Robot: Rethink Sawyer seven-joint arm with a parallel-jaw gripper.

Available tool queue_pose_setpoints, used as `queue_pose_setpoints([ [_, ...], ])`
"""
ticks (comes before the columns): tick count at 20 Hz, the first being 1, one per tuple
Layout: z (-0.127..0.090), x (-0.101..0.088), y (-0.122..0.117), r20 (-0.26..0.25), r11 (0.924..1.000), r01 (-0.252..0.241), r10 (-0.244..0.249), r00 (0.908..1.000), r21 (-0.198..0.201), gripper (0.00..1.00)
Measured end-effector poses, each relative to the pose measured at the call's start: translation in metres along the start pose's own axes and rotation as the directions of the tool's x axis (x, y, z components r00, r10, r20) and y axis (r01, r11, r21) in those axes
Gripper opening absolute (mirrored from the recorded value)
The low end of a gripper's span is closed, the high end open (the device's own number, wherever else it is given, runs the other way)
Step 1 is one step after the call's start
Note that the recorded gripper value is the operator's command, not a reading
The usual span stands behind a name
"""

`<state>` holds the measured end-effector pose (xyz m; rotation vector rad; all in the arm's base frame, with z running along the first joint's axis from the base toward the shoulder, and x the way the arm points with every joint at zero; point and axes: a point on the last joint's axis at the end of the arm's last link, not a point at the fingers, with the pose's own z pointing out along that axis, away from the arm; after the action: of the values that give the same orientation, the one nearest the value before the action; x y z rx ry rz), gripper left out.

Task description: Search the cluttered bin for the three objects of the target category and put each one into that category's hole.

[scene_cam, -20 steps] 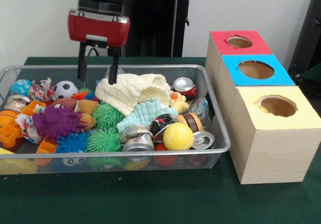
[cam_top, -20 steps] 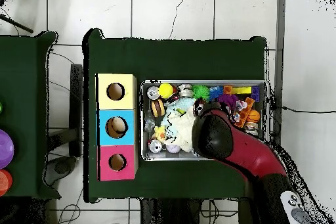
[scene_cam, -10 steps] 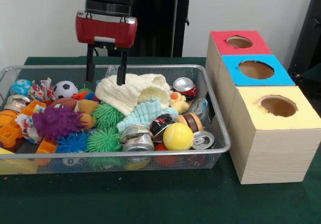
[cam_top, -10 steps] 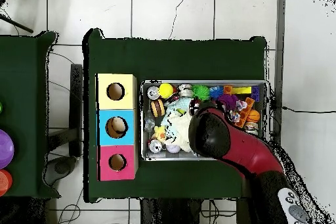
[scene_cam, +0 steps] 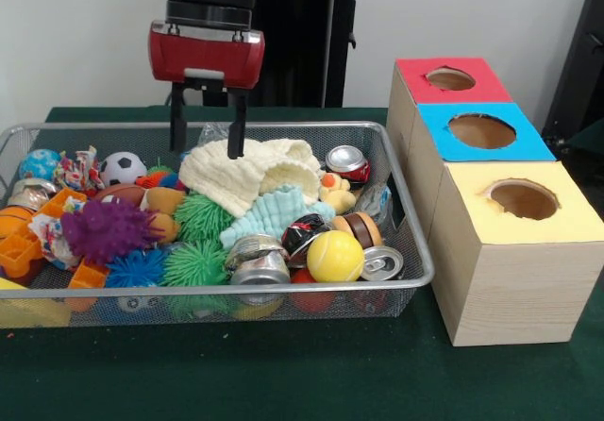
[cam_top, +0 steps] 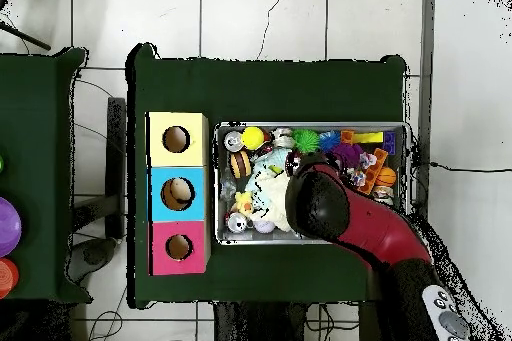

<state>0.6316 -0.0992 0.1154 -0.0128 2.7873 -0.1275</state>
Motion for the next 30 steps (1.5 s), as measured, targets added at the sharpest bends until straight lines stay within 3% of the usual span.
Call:
queue_pose_setpoints([
  [13, -0.003, -0.001, 0.0, 0.003, 0.9997, 0.026, -0.026, 0.9997, -0.005, 1.0],
  [30, -0.007, -0.001, -0.031, 0.015, 0.9998, -0.018, 0.018, 0.9997, 0.008, 1.0],
])
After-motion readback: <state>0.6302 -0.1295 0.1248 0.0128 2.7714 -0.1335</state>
